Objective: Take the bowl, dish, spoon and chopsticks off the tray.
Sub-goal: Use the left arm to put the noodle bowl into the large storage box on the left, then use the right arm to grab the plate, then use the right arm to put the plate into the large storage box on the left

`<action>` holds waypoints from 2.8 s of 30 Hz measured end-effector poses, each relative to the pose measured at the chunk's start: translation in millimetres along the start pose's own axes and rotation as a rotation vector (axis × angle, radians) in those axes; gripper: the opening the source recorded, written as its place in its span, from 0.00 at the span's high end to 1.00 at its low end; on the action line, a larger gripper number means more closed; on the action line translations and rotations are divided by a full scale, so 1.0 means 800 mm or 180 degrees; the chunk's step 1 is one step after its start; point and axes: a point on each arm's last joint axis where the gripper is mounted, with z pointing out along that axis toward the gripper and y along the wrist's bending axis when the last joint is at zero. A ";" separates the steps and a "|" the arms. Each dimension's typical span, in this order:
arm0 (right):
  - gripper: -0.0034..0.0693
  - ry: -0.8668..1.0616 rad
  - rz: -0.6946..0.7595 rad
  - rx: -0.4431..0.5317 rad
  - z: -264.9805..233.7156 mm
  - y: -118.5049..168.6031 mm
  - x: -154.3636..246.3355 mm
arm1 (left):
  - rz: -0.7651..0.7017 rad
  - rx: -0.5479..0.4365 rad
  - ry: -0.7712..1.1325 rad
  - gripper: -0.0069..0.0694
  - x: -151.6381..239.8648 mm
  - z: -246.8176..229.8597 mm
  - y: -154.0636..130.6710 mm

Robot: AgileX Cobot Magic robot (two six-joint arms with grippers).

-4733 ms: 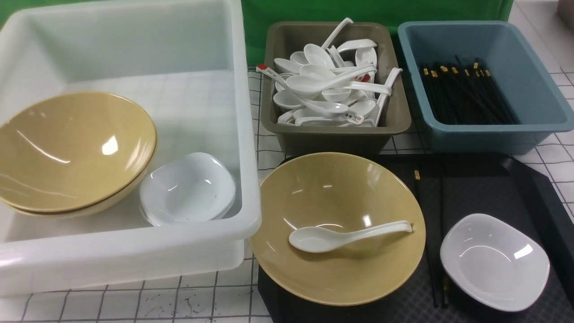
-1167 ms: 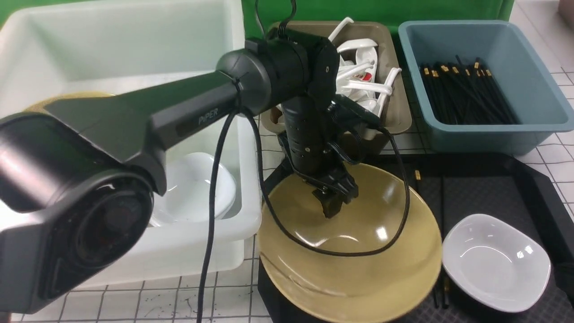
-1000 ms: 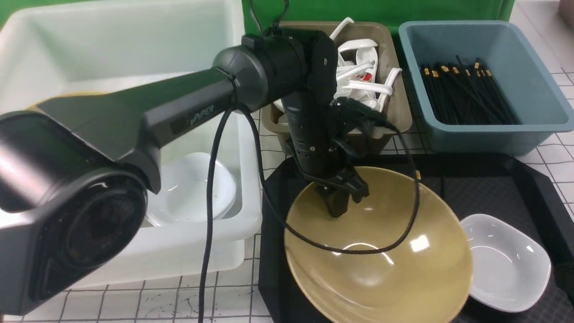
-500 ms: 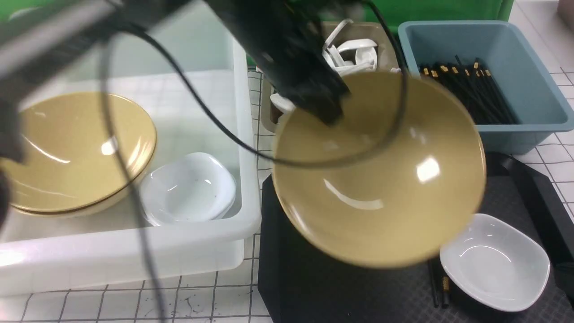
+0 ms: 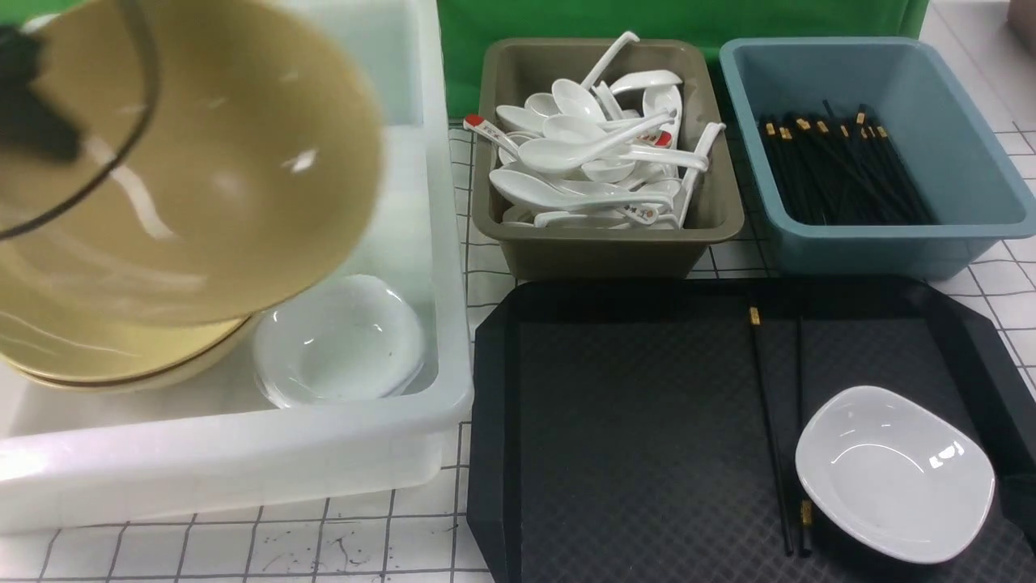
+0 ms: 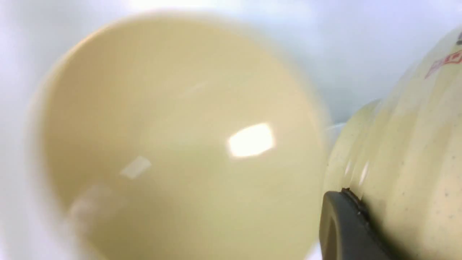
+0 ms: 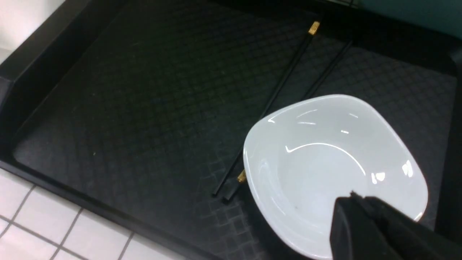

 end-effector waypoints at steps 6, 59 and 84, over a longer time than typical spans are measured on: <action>0.89 -0.0067 0.0004 0.0027 0.000 -0.001 -0.002 | -0.0462 -0.0477 -0.0380 0.90 0.018 0.001 0.056; 0.30 0.2201 0.0662 0.0640 0.221 -0.084 -0.047 | 0.1642 -0.0565 -0.1221 0.92 0.236 -0.075 -0.128; 0.85 0.0369 0.0186 -0.0461 0.082 0.021 -0.251 | 0.0720 -0.1002 -0.3049 0.92 0.323 -0.070 -0.064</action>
